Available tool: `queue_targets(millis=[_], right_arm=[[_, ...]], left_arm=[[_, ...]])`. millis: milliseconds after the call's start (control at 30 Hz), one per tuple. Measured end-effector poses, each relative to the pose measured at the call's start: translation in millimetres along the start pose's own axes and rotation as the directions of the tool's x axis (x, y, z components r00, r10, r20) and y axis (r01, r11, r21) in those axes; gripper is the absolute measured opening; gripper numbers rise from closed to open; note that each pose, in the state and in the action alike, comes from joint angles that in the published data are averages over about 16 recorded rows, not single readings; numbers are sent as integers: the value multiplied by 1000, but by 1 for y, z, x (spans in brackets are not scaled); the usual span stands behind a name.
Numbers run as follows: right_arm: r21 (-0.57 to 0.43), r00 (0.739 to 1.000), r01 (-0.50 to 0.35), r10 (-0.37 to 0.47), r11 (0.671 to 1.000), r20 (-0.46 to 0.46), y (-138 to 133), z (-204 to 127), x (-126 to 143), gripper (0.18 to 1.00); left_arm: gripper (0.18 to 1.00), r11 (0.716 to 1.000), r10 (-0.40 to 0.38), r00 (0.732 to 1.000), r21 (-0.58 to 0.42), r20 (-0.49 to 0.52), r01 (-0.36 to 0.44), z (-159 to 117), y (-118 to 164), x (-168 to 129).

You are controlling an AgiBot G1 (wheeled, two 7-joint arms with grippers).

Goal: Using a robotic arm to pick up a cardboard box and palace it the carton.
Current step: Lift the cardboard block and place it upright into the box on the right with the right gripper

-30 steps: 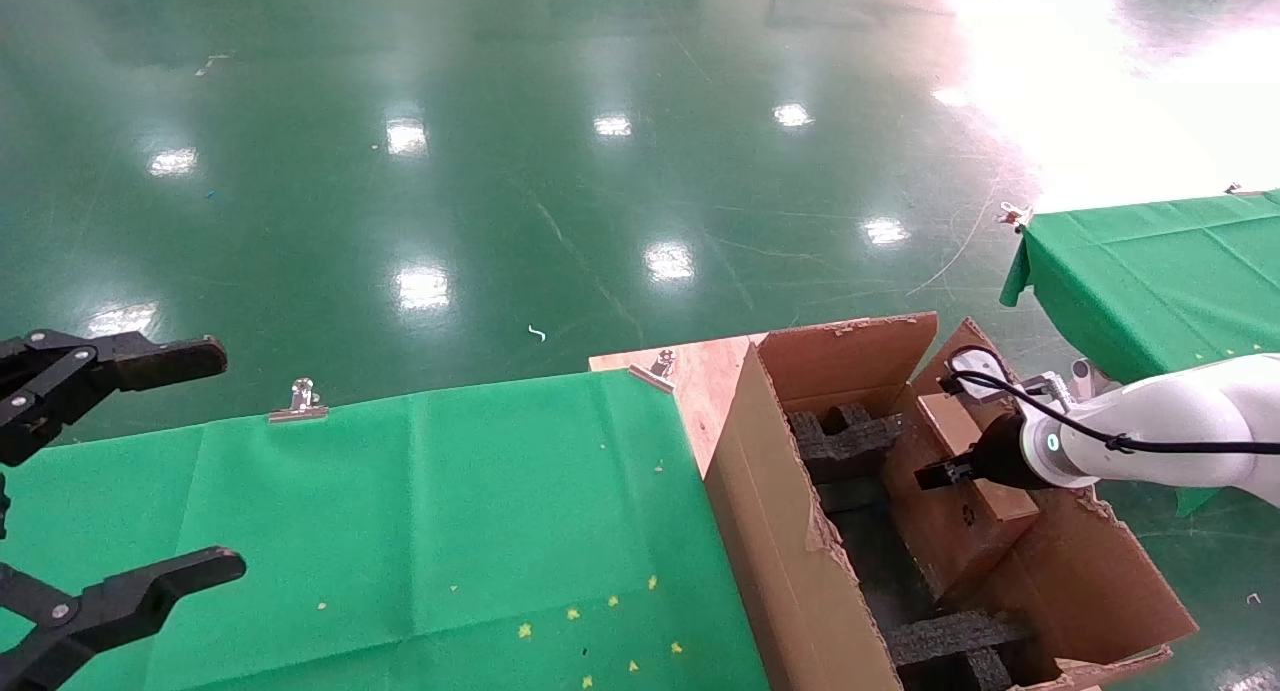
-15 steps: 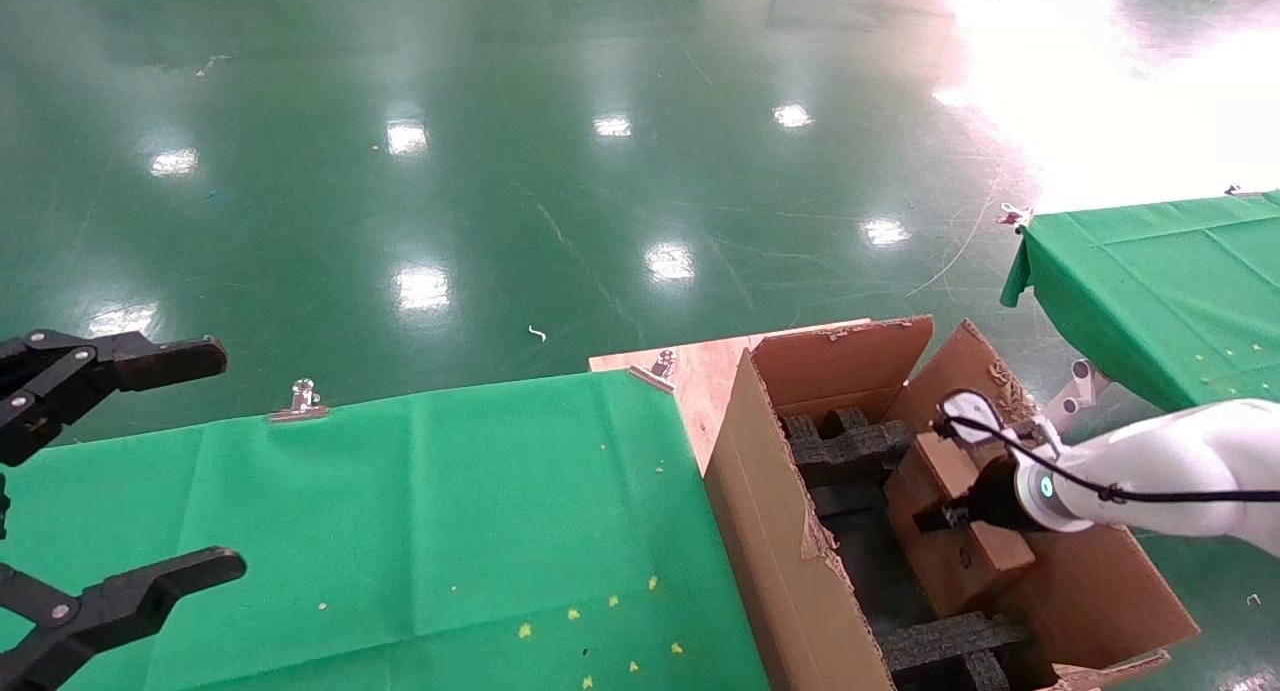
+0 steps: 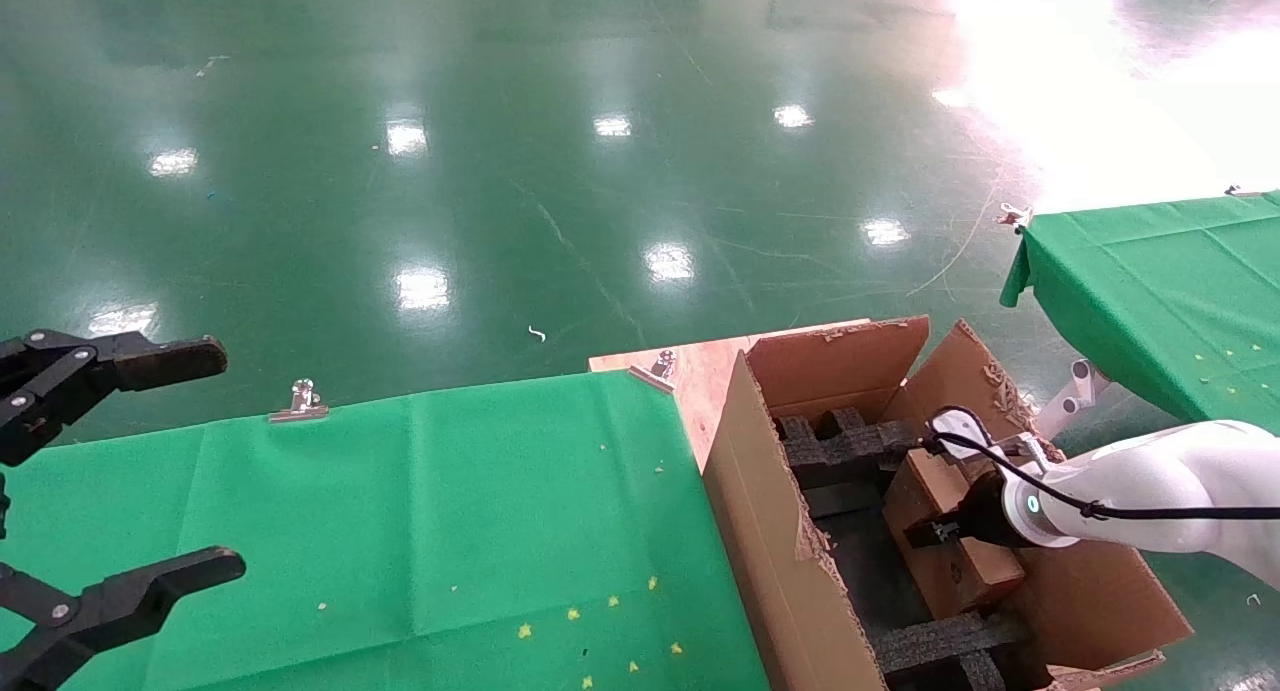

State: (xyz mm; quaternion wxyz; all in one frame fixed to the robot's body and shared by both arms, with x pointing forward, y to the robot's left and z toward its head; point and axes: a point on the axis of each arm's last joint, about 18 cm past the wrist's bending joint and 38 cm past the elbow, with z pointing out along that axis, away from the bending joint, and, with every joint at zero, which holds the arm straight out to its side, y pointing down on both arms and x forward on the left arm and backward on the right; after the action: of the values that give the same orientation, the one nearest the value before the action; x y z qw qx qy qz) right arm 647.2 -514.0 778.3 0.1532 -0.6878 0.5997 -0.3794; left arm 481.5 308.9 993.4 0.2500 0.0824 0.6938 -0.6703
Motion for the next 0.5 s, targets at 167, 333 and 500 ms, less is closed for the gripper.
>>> queue_targets(millis=[167,333,500], right_arm=[[1,1000,-1,1,1000,2,0,0,-1,377],[3,1000,-2,2,1000,1,-1,0,0,398],[8,1000,-2,2,1000,1,-3,-2,1,445]], left_arm=[[1001,1000,0,1000,0,0,0,0,0,0],[1001,1000,0,1000,0,0,0,0,0,0],[1001,1000,0,1000,0,0,0,0,0,0]])
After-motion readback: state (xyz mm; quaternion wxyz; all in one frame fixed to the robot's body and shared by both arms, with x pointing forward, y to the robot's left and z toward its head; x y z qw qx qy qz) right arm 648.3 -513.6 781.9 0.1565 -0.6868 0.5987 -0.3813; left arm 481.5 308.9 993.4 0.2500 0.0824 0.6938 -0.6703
